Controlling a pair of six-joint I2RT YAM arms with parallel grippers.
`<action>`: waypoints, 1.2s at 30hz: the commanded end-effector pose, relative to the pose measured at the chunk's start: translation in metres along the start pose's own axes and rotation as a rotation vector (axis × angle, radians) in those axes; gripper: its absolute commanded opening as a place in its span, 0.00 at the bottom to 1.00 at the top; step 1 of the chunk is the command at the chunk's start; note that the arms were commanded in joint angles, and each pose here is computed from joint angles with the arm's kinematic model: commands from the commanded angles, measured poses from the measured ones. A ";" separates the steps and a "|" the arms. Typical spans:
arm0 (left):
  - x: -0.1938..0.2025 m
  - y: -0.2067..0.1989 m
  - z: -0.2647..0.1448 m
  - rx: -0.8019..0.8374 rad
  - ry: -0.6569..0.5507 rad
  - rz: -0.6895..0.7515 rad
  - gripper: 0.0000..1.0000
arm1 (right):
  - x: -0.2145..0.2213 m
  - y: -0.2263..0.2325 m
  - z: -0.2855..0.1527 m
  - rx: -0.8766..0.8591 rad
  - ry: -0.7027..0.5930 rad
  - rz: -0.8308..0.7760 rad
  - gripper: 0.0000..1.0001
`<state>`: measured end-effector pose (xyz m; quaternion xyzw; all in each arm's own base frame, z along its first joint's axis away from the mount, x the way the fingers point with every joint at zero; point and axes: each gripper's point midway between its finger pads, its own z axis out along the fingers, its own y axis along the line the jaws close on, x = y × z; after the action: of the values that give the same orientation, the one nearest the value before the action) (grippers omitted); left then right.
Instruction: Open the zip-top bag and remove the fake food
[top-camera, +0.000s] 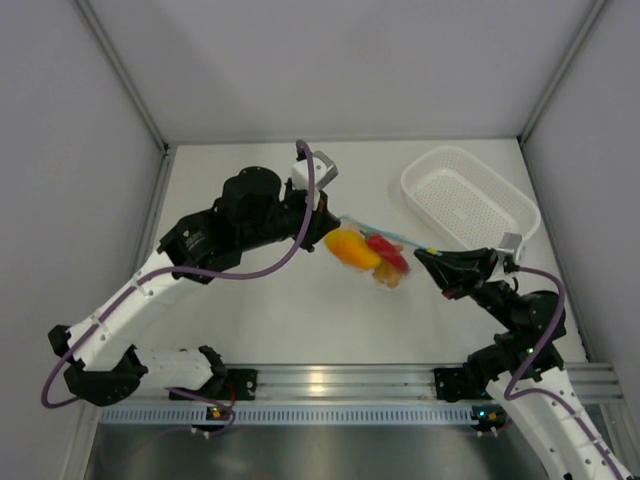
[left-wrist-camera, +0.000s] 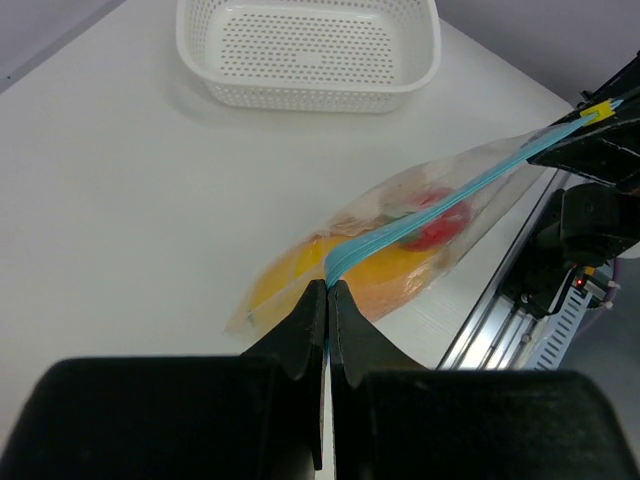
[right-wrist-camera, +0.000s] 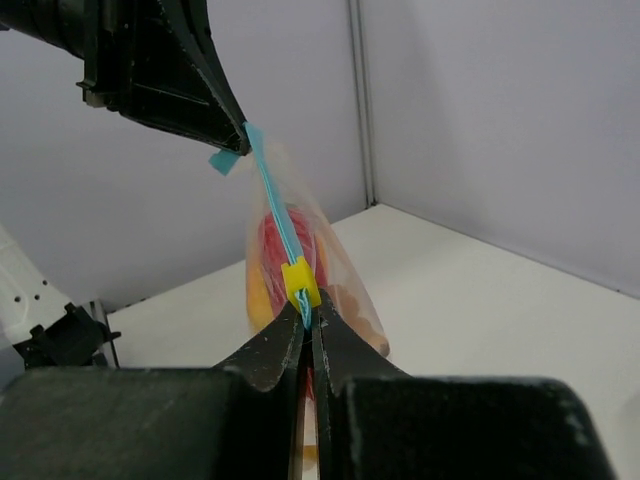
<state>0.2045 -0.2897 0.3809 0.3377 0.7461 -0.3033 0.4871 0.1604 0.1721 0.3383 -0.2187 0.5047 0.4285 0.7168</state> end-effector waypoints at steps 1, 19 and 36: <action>-0.012 0.020 0.006 -0.097 -0.052 -0.016 0.00 | -0.023 0.012 0.001 -0.037 -0.030 -0.064 0.00; 0.015 0.024 0.039 0.227 -0.114 -0.065 0.28 | 0.022 0.005 0.028 -0.109 0.435 0.060 0.00; 0.015 -0.024 0.074 0.649 -0.194 0.075 0.52 | 0.074 0.001 0.031 -0.078 0.679 0.112 0.00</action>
<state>0.2353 -0.3420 0.3226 0.4231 0.6245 -0.5041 0.4206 0.1881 0.2195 0.2534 -0.3204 0.7417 0.3905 0.4412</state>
